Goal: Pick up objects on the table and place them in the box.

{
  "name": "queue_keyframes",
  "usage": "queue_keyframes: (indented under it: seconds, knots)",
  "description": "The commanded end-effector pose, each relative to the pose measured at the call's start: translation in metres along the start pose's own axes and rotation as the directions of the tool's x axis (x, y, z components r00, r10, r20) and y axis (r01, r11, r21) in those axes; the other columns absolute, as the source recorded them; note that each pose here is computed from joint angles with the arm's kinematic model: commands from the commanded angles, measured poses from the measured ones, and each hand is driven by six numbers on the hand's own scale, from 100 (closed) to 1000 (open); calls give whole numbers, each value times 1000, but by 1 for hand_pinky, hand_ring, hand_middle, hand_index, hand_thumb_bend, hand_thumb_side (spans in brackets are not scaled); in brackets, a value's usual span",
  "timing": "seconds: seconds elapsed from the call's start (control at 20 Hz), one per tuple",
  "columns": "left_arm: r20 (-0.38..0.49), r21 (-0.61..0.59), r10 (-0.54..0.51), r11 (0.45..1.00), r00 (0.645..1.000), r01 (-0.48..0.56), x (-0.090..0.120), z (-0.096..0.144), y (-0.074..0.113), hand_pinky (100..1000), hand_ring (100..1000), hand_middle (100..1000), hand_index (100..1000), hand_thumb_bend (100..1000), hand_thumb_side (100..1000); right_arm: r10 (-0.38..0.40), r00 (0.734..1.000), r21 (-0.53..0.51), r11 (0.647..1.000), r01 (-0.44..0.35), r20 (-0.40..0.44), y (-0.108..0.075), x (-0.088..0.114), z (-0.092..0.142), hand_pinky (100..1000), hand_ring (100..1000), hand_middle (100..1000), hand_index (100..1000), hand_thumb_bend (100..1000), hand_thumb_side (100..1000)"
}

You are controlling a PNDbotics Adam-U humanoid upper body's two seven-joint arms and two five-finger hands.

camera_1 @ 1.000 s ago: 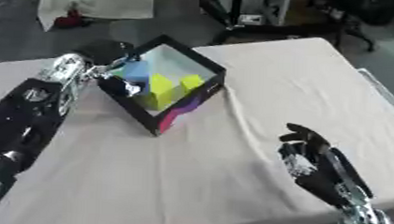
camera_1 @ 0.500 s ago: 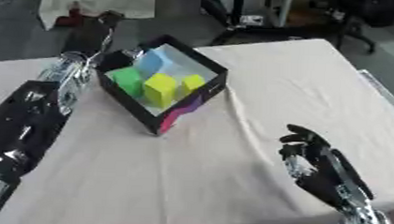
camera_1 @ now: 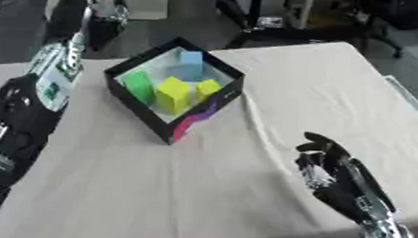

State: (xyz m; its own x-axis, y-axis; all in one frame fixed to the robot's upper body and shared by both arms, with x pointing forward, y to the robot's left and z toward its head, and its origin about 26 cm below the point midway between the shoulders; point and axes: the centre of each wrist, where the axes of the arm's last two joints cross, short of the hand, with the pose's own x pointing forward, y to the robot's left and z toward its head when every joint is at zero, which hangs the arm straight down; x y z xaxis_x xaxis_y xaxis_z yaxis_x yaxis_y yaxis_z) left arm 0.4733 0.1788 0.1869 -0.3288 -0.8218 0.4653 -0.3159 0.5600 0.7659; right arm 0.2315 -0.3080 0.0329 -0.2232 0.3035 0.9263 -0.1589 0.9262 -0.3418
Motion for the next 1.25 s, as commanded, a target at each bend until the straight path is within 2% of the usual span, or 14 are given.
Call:
queue_keyframes:
  seconds: [0.05, 0.3, 0.55, 0.7, 0.85, 1.25]
  knots:
    - [31, 129, 171, 976, 985, -174, -15, 7, 51, 772, 713, 752, 866, 100, 944, 14, 1000, -10, 1000, -14, 11, -4, 3, -2, 825, 661, 697, 890, 100, 420]
    - [-71, 230, 330, 924, 941, -307, -65, 61, 70, 733, 644, 694, 847, 100, 948, 13, 1000, -22, 1000, -13, 16, -5, 4, -3, 824, 660, 696, 889, 100, 422]
    - [-181, 321, 433, 874, 883, -364, -97, 120, 69, 723, 628, 683, 852, 100, 979, 9, 1000, -45, 999, -8, 23, -4, 5, -4, 822, 652, 689, 889, 100, 432]
    - [-218, 324, 465, 864, 858, -386, -103, 145, 61, 722, 626, 681, 854, 100, 993, 5, 999, -56, 998, -3, 34, -3, 7, -6, 818, 645, 683, 887, 100, 434]
    - [-238, 319, 494, 853, 836, -413, -103, 161, 51, 720, 623, 679, 853, 100, 999, 1, 999, -69, 998, 2, 42, -3, 8, -7, 816, 641, 680, 886, 100, 435]
    - [-249, 247, 527, 846, 813, -473, -98, 172, 34, 713, 603, 653, 841, 100, 1000, -9, 998, -90, 996, 15, 68, -1, 11, -11, 808, 625, 665, 880, 100, 434]
